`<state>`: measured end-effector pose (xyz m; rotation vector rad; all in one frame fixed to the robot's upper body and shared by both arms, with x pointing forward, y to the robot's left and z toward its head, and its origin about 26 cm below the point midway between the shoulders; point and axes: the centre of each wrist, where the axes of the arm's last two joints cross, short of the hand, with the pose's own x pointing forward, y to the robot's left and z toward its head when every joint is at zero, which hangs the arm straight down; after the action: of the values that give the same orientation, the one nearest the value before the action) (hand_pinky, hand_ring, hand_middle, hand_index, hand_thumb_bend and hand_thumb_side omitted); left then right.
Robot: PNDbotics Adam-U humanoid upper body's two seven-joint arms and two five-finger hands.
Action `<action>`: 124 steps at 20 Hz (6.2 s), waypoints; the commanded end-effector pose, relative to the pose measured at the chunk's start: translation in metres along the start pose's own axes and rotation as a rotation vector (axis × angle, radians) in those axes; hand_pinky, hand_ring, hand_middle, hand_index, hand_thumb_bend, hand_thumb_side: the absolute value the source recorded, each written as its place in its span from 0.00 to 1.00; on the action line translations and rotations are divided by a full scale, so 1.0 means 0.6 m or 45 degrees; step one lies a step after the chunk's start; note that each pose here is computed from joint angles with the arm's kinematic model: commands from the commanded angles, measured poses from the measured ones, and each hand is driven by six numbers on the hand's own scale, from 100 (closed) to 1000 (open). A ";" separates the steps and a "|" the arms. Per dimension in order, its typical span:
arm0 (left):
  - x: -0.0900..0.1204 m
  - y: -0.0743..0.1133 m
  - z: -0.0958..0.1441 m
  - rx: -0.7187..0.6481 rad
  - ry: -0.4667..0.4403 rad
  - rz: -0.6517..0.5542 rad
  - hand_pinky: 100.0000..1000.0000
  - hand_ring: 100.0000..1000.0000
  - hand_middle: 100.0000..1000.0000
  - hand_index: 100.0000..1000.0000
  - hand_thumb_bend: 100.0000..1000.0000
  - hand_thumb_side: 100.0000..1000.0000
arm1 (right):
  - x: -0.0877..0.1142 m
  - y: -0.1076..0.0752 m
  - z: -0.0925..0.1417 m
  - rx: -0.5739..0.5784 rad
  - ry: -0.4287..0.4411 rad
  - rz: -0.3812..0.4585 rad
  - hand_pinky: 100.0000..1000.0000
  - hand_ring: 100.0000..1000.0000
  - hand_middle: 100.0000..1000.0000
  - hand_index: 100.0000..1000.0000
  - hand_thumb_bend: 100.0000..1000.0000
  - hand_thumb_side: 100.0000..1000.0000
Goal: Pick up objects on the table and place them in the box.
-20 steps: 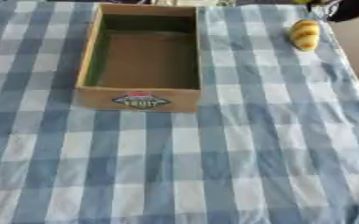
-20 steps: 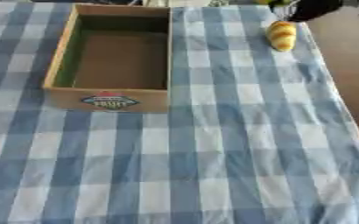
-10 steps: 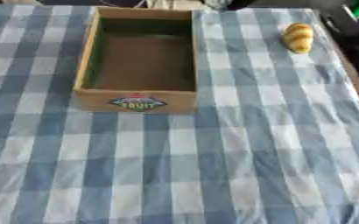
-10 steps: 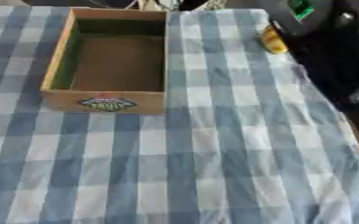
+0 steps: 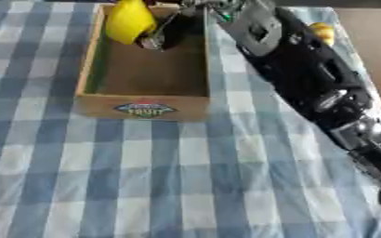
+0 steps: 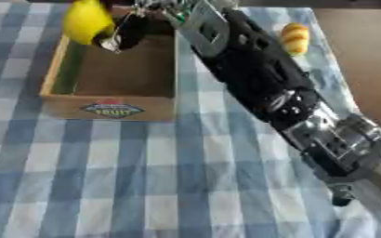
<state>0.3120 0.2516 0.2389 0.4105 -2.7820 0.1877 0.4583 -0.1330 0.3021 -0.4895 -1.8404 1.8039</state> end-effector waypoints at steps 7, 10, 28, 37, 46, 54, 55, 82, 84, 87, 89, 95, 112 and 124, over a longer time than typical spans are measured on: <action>0.008 -0.001 -0.008 -0.018 -0.022 0.021 0.72 0.71 0.64 0.69 0.02 0.36 | -0.020 0.036 -0.020 0.061 0.046 0.107 0.79 0.86 0.67 0.81 0.08 0.05; 0.008 -0.001 -0.006 -0.020 -0.011 0.022 0.72 0.71 0.64 0.69 0.01 0.37 | -0.022 0.033 -0.018 0.033 0.066 0.166 0.87 0.97 0.80 0.91 0.28 0.29; 0.003 0.010 0.008 -0.017 0.043 -0.028 0.71 0.71 0.64 0.69 0.00 0.39 | -0.066 -0.109 0.150 -0.430 0.347 0.237 0.86 0.96 0.78 0.89 0.26 0.22; 0.000 0.018 0.015 -0.011 0.067 -0.066 0.71 0.71 0.64 0.69 0.00 0.40 | -0.156 -0.103 0.349 -0.458 0.765 0.248 0.86 0.95 0.79 0.90 0.31 0.22; 0.000 0.019 0.016 -0.003 0.067 -0.074 0.71 0.71 0.64 0.68 0.00 0.40 | -0.214 -0.073 0.444 -0.452 1.019 0.224 0.86 0.95 0.79 0.91 0.32 0.23; 0.000 0.017 0.015 0.007 0.069 -0.072 0.71 0.71 0.64 0.68 0.00 0.42 | -0.238 -0.065 0.460 -0.457 1.109 0.185 0.86 0.96 0.79 0.91 0.32 0.23; 0.000 0.016 0.015 0.008 0.069 -0.071 0.71 0.71 0.64 0.68 0.00 0.42 | -0.241 -0.064 0.461 -0.456 1.117 0.179 0.86 0.96 0.79 0.91 0.33 0.23; 0.002 0.008 0.016 0.023 0.080 -0.049 0.71 0.71 0.64 0.68 0.00 0.45 | -0.271 -0.035 0.456 -0.312 1.192 0.127 0.86 0.94 0.73 0.89 0.31 0.00; 0.002 0.007 0.015 0.022 0.078 -0.045 0.71 0.71 0.64 0.68 0.00 0.45 | -0.273 -0.033 0.455 -0.314 1.210 0.113 0.86 0.93 0.73 0.89 0.33 0.00; 0.002 0.006 0.015 0.022 0.076 -0.041 0.71 0.71 0.64 0.68 0.00 0.45 | -0.275 -0.030 0.453 -0.319 1.253 0.107 0.85 0.91 0.72 0.87 0.26 0.00; 0.002 0.005 0.015 0.023 0.077 -0.040 0.71 0.71 0.64 0.68 0.00 0.46 | -0.276 -0.027 0.450 -0.320 1.263 0.104 0.85 0.90 0.70 0.85 0.17 0.01; 0.002 0.004 0.016 0.021 0.085 -0.036 0.71 0.71 0.64 0.68 0.00 0.46 | -0.272 -0.029 0.438 -0.342 1.222 0.098 0.83 0.87 0.58 0.76 0.00 0.00; 0.001 0.007 0.020 0.008 0.101 -0.048 0.71 0.71 0.64 0.68 0.00 0.45 | -0.145 -0.151 0.384 -0.765 0.826 0.369 0.77 0.75 0.40 0.58 0.00 0.00; 0.002 0.006 0.015 0.002 0.073 -0.029 0.71 0.71 0.64 0.68 0.00 0.41 | 0.068 -0.157 0.174 -0.533 0.047 0.329 0.76 0.72 0.41 0.60 0.00 0.00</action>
<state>0.3096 0.2513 0.2216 0.4300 -2.6795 0.2131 0.3781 -0.2109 0.3969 -0.9880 -2.1936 1.4969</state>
